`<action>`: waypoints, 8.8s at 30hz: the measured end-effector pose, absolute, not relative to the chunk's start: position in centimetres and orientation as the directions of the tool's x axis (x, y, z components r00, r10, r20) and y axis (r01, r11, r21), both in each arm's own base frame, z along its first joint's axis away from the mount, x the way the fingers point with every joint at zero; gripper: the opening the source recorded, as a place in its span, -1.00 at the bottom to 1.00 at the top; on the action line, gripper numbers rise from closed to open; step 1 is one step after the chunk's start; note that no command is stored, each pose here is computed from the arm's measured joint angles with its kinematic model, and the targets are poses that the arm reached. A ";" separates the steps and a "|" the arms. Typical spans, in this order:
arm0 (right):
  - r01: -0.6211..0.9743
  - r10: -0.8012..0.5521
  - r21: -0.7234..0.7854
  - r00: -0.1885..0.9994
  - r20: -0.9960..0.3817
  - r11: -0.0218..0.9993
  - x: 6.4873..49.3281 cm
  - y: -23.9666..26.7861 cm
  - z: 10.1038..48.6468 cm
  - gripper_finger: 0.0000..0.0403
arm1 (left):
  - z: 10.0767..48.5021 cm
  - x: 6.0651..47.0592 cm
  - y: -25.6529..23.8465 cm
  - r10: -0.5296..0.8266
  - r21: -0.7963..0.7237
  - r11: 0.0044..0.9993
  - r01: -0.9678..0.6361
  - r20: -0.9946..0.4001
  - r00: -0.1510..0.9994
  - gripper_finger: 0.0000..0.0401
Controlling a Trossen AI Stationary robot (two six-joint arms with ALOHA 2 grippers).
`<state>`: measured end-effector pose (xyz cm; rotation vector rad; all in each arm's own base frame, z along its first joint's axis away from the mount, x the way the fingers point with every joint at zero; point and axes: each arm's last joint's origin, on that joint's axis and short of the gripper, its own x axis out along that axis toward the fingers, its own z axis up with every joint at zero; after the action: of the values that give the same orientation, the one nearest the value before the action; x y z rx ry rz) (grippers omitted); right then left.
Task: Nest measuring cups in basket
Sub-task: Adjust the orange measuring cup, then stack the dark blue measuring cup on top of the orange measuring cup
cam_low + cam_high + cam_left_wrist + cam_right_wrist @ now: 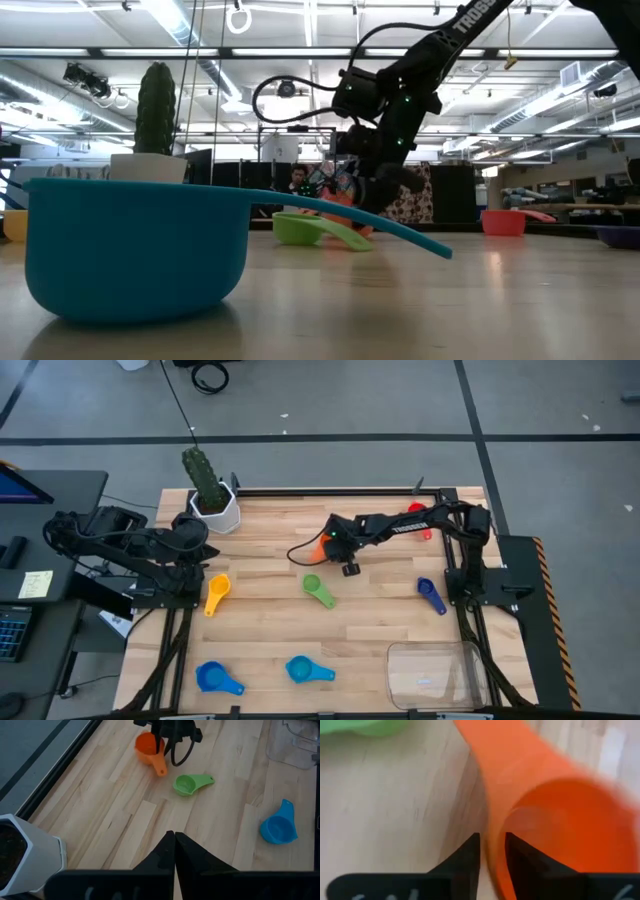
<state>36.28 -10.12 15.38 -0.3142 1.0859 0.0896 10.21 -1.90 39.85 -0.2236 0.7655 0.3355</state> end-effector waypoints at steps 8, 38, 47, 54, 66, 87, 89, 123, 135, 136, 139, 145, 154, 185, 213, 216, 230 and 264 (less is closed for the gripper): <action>-0.204 -0.106 -0.253 0.542 -0.834 0.946 35.6 -9.9 18.8 -0.46 | 39.8 10.2 -1.9 0.215 -0.076 0.924 -0.376 -0.709 0.672 -0.95; 0.266 -0.334 -0.225 0.869 -0.364 0.937 24.4 -6.9 37.6 -0.47 | 40.8 11.4 -3.0 -0.060 -0.441 0.843 -0.307 -0.646 0.761 -0.95; 0.170 -0.287 -0.350 0.904 -0.318 0.921 22.9 -5.1 38.9 -0.47 | 40.0 12.0 -4.9 -0.196 -0.579 0.704 -0.413 -0.716 0.670 -0.98; 0.101 -0.236 -0.403 0.924 -0.302 0.910 20.8 -3.6 39.9 -0.47 | 38.4 13.8 -8.2 -0.230 -0.548 0.608 -0.574 -0.814 0.534 -0.98; 0.099 -0.200 -0.417 0.958 -0.205 0.904 17.5 -2.3 41.8 -0.47 | 33.5 15.0 -15.6 -0.118 -0.253 0.409 -0.877 -0.967 0.224 -0.95; 0.163 -0.226 -0.418 0.968 -0.106 0.894 16.0 -2.2 43.0 -0.47 | 25.9 19.0 -22.4 -0.103 0.018 0.335 -0.942 -0.993 -0.056 -0.65; 0.170 -0.226 -0.417 0.970 -0.090 0.893 16.0 -2.2 43.1 -0.47 | 25.4 19.1 -22.6 -0.111 0.052 0.306 -0.951 -0.990 -0.090 -0.56; 0.205 -0.227 -0.412 0.974 -0.004 0.888 16.1 -2.2 44.0 -0.47 | 18.3 23.2 -24.5 -0.102 0.198 0.051 -0.979 -0.974 -0.203 -0.28; 0.205 -0.227 -0.417 0.974 -0.004 0.886 16.1 -2.2 44.0 -0.47 | 21.3 22.2 -24.8 -0.254 0.137 0.173 -0.975 -0.951 -0.179 -0.28; 0.204 -0.227 -0.417 0.974 -0.004 0.886 16.1 -2.2 44.0 -0.47 | 21.4 22.1 -25.1 -0.259 0.115 0.183 -0.976 -0.952 -0.161 -0.28; 0.205 -0.227 -0.414 0.974 -0.004 0.887 16.1 -2.2 44.0 -0.47 | 21.2 21.2 -26.1 -0.247 0.103 0.216 -0.971 -0.956 -0.156 -0.28; 0.211 -0.227 -0.409 0.974 0.011 0.888 16.1 -2.2 44.1 -0.47 | 20.8 19.6 -27.6 -0.240 0.130 0.220 -0.967 -0.953 -0.183 -0.28; 0.229 -0.227 -0.404 0.972 0.055 0.886 16.1 -2.2 44.5 -0.47 | 20.7 19.5 -27.9 -0.233 0.098 0.233 -0.968 -0.960 -0.153 -0.28; 0.229 -0.227 -0.404 0.972 0.054 0.886 16.0 -2.2 44.5 -0.47 | 14.8 21.0 -28.6 -0.069 0.149 0.384 -0.911 -0.979 -0.189 -0.85; 0.306 -0.321 -0.341 0.947 0.013 0.889 16.0 -2.5 44.1 -0.47 | 27.9 24.7 -12.4 -0.008 -0.069 0.659 -0.749 -0.996 0.086 -0.92; 0.303 -0.320 -0.315 0.947 -0.005 0.900 16.0 -2.5 44.0 -0.47 | 29.1 25.1 -9.3 0.014 -0.076 0.761 -0.645 -0.991 0.132 -0.92; 0.317 -0.316 -0.101 0.949 0.024 0.943 16.1 -2.5 44.2 -0.47 | 30.3 27.9 4.3 0.109 0.139 0.988 0.064 -0.932 0.346 -0.92; 0.325 -0.322 -0.055 0.945 0.063 0.944 16.4 -2.6 44.6 -0.47 | 23.1 41.4 13.2 -0.040 0.075 0.965 0.252 -0.906 0.420 -0.92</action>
<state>16.35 -2.57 44.59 -0.0650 -0.0536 -0.3300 41.38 13.22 23.14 0.2118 1.1243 -0.1848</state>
